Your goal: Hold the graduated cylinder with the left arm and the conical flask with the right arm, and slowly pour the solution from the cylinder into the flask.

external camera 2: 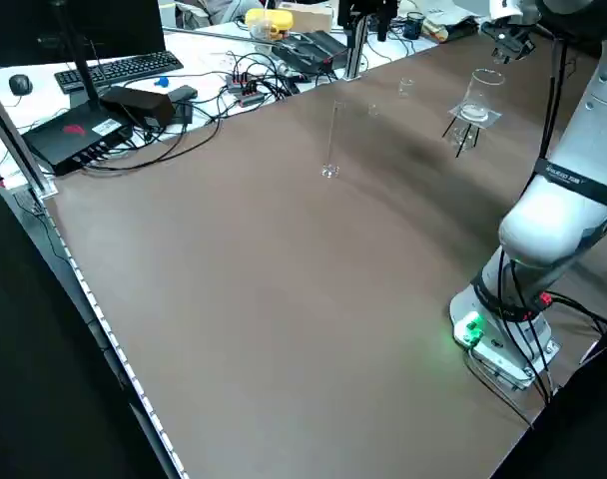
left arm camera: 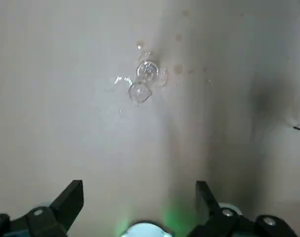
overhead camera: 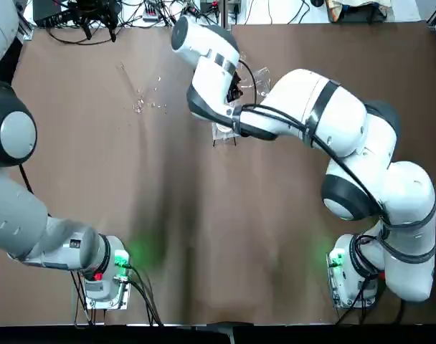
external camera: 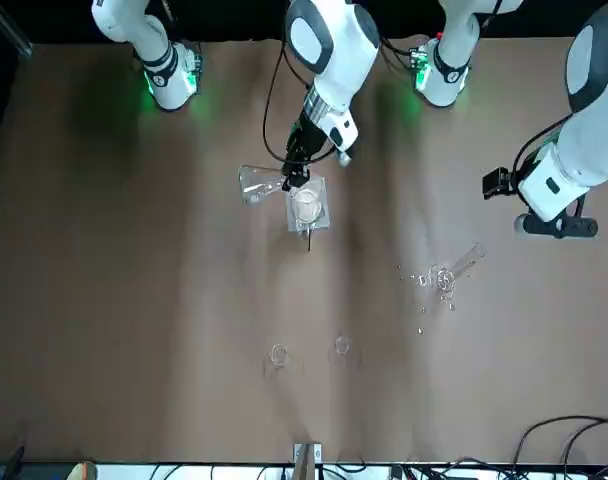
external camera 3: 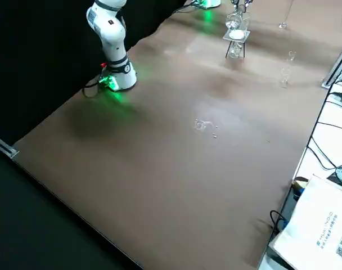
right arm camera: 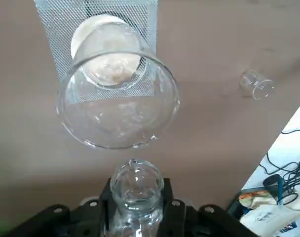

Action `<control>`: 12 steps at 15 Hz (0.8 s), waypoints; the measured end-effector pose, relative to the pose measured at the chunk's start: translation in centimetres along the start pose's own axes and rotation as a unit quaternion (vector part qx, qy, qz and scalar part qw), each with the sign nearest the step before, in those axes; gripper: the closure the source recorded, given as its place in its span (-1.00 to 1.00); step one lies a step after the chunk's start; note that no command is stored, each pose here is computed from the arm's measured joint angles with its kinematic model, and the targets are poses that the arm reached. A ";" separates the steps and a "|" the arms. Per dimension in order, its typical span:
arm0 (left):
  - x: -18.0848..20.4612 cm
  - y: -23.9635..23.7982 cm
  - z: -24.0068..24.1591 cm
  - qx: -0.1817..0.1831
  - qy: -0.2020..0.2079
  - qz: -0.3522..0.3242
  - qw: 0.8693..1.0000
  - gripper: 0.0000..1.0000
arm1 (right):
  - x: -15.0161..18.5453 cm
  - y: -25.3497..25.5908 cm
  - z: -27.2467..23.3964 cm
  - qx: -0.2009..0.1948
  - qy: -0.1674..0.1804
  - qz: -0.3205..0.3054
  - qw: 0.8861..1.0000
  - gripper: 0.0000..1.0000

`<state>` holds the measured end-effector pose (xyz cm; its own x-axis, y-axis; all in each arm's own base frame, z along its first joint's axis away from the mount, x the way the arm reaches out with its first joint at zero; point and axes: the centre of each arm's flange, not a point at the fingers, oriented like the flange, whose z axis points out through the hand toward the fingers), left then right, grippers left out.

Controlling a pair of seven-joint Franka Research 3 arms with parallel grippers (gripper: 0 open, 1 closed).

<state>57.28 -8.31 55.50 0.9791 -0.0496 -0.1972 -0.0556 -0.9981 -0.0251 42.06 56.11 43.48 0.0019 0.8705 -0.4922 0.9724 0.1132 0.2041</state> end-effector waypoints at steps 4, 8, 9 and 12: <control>-0.5 0.0 -0.7 0.000 0.002 -0.027 1.000 -1.00 | -4.2 3.2 -0.9 0.039 0.057 0.035 0.997 0.22; -0.7 -0.1 -0.6 0.001 -0.005 -0.030 1.000 -1.00 | -12.6 9.3 1.0 0.090 0.113 0.057 0.988 0.22; -0.7 -0.1 -0.7 0.001 -0.005 -0.030 1.000 -1.00 | -14.8 10.9 2.3 0.106 0.127 0.054 0.985 0.22; -0.7 -0.2 -0.6 0.001 -0.006 -0.030 1.000 -1.00 | -21.5 15.4 7.1 0.154 0.188 0.047 0.969 0.22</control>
<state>56.73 -8.13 56.27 0.9784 0.0117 -0.2063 0.0036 -0.9992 -0.0395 58.63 35.73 51.19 0.0657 0.9894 -0.1297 0.9956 -0.0736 -0.0573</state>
